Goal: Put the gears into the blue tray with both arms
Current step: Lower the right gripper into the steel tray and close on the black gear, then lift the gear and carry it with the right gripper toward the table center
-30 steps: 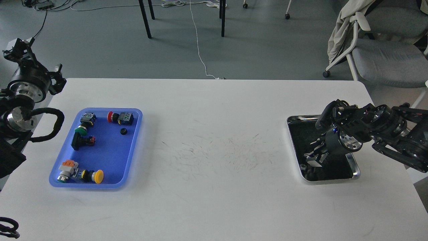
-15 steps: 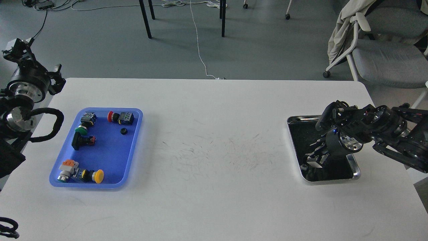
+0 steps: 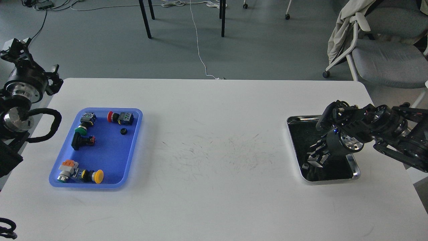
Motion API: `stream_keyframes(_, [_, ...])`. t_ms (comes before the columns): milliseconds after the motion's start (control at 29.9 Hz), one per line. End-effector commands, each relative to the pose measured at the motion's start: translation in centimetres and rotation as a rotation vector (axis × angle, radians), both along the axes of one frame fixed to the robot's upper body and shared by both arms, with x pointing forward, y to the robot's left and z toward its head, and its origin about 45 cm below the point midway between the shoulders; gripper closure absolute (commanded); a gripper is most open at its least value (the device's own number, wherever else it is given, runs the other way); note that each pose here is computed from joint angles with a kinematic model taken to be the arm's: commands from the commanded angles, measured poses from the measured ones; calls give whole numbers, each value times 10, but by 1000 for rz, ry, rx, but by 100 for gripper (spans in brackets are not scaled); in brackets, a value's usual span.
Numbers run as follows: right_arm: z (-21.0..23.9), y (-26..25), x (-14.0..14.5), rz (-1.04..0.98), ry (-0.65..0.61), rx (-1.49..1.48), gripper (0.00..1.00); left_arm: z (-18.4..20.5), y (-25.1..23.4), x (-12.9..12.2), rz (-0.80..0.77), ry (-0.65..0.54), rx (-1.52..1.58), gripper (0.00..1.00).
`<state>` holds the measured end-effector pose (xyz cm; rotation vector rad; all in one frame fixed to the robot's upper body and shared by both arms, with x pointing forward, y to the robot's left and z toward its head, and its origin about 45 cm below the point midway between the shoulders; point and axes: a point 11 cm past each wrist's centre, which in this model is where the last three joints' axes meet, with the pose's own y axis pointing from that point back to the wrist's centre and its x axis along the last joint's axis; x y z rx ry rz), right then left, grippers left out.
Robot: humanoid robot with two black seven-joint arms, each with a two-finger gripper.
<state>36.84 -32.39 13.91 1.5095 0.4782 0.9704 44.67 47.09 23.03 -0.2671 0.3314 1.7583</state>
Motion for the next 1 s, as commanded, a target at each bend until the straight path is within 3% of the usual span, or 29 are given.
stream_keyframes(0, [1, 0, 1, 1, -3, 1, 84, -1, 1, -1, 2, 3, 1, 1])
stream_keyframes(267, [5, 2, 5, 4, -15, 1, 98, -1, 2, -1, 2, 4, 4, 1])
stream_keyframes(735, [44, 19, 36, 38, -121, 24, 99, 0, 3, -2, 4, 4, 8, 1])
stream_keyframes(969, [60, 49, 52, 152, -250, 139, 99, 10, 19, -6, 22, -3, 34, 1])
